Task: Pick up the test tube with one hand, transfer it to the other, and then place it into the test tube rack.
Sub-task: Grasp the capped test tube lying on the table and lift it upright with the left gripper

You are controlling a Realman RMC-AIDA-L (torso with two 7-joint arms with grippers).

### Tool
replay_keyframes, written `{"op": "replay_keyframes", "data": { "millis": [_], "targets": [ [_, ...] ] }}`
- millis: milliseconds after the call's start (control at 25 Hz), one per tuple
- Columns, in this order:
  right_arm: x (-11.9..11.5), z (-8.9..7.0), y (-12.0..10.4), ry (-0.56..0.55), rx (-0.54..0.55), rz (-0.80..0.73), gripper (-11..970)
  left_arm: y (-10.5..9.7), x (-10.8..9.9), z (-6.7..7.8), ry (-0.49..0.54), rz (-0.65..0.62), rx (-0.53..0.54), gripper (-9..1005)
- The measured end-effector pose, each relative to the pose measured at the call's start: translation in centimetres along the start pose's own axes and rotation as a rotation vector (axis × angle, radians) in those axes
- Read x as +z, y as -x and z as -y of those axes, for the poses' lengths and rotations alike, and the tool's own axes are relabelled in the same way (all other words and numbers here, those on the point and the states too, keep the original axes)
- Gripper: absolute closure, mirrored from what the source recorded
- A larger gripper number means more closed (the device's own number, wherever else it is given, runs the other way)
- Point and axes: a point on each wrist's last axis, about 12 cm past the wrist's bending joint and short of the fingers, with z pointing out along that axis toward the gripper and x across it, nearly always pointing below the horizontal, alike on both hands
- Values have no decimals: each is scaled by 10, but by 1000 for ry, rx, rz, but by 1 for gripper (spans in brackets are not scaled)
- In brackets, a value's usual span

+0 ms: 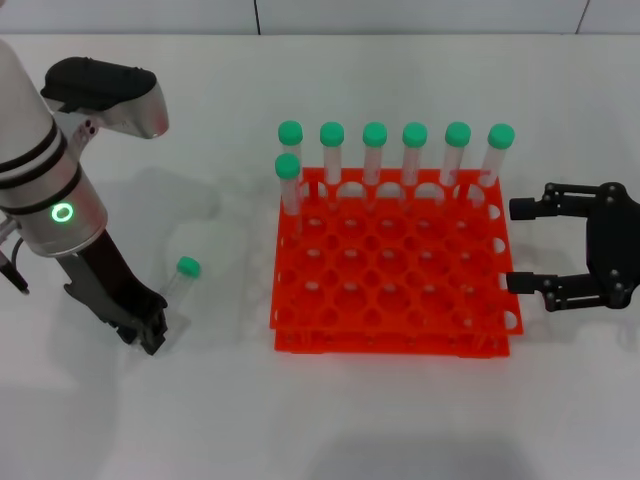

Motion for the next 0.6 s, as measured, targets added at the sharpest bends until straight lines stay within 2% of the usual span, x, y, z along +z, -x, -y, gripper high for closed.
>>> {"op": "replay_keyframes", "data": {
  "millis": [600],
  "targets": [
    [-4,-7,0,-12,-3,-2,175,1,-1,-1,13,23,-27,805]
  ]
}}
